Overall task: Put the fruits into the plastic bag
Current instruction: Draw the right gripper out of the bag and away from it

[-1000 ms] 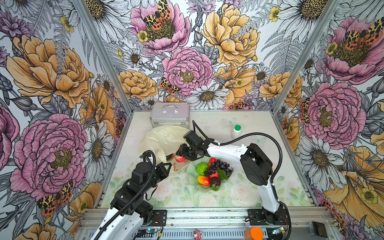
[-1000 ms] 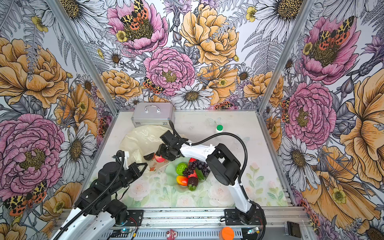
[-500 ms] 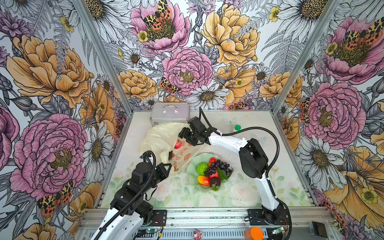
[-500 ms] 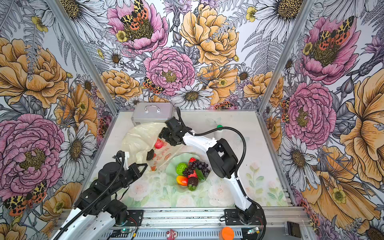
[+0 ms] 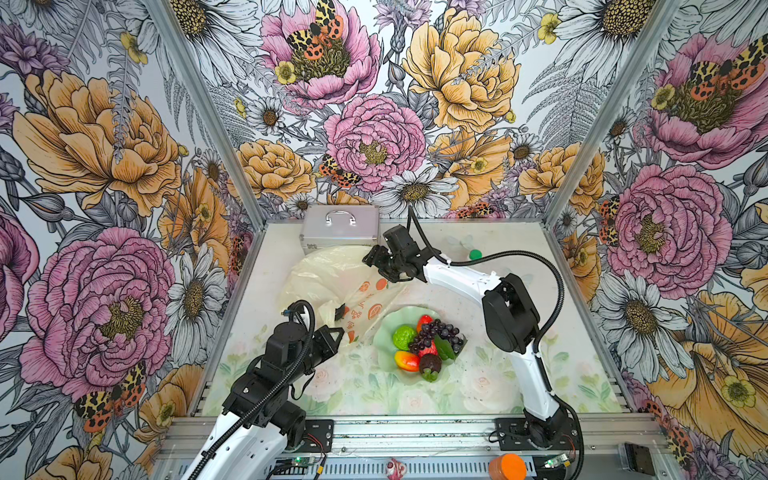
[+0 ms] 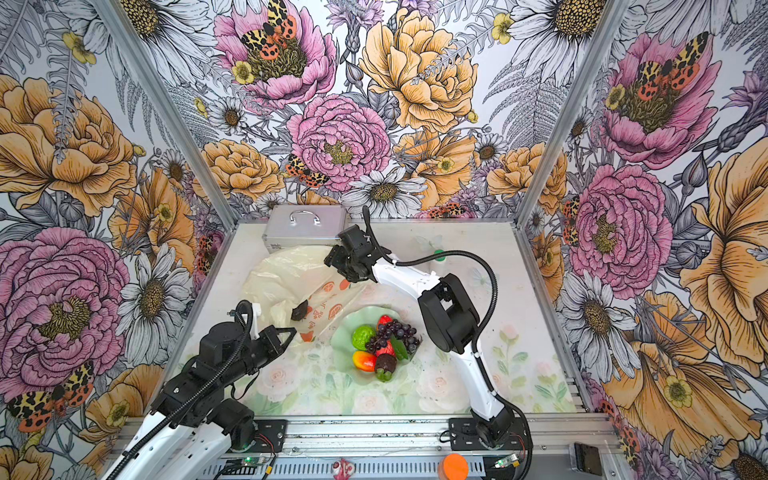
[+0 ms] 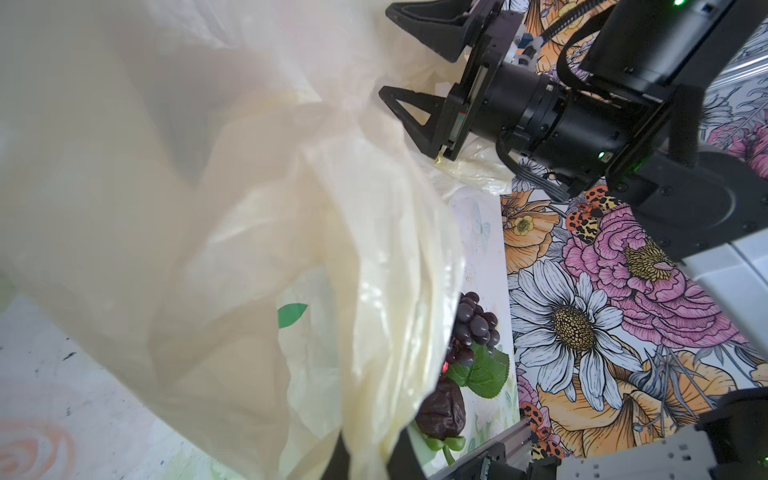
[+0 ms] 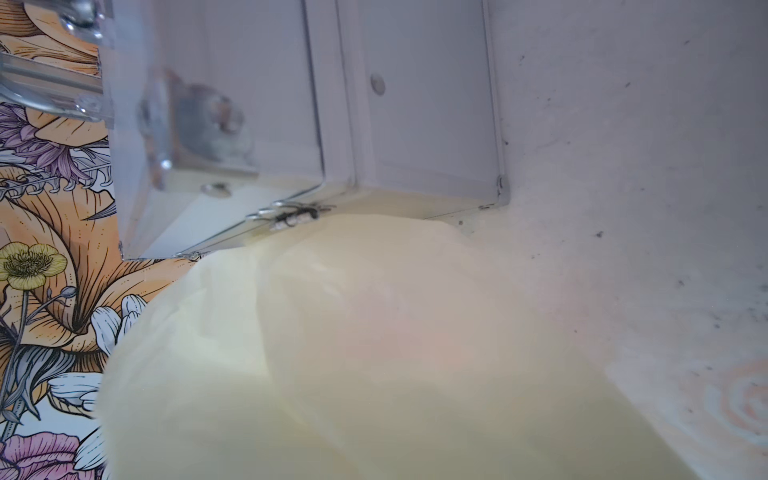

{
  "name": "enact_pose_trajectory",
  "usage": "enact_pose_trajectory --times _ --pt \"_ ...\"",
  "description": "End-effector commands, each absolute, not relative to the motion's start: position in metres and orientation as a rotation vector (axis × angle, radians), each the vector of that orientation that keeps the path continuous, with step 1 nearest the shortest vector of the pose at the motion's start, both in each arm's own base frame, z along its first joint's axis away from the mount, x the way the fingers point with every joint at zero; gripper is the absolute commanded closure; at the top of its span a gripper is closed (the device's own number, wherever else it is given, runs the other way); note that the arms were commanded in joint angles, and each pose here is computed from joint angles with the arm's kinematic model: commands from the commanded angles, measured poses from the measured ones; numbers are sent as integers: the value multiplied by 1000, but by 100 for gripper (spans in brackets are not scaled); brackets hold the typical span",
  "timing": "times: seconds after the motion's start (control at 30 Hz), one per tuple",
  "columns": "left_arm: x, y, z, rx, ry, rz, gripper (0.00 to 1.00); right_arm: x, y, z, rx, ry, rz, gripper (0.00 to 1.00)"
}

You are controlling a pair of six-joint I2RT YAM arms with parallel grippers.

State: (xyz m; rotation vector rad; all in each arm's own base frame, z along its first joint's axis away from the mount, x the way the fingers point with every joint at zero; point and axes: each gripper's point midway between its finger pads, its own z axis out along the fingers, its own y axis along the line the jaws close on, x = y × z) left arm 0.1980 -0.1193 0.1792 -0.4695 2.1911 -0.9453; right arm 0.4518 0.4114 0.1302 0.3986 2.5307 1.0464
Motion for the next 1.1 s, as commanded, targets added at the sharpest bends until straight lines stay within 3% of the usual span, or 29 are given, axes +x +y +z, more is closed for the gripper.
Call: enact_pose_trajectory --times 0.0,0.5,1.07 --pt "195 -121 175 -430 2211 -951 100 454 399 178 369 2438 1073 26" --pt "199 -121 170 -418 2216 -959 100 392 377 280 236 2362 1339 26" --pt "199 -118 171 -423 2206 -959 100 318 282 349 217 2216 1380 27"
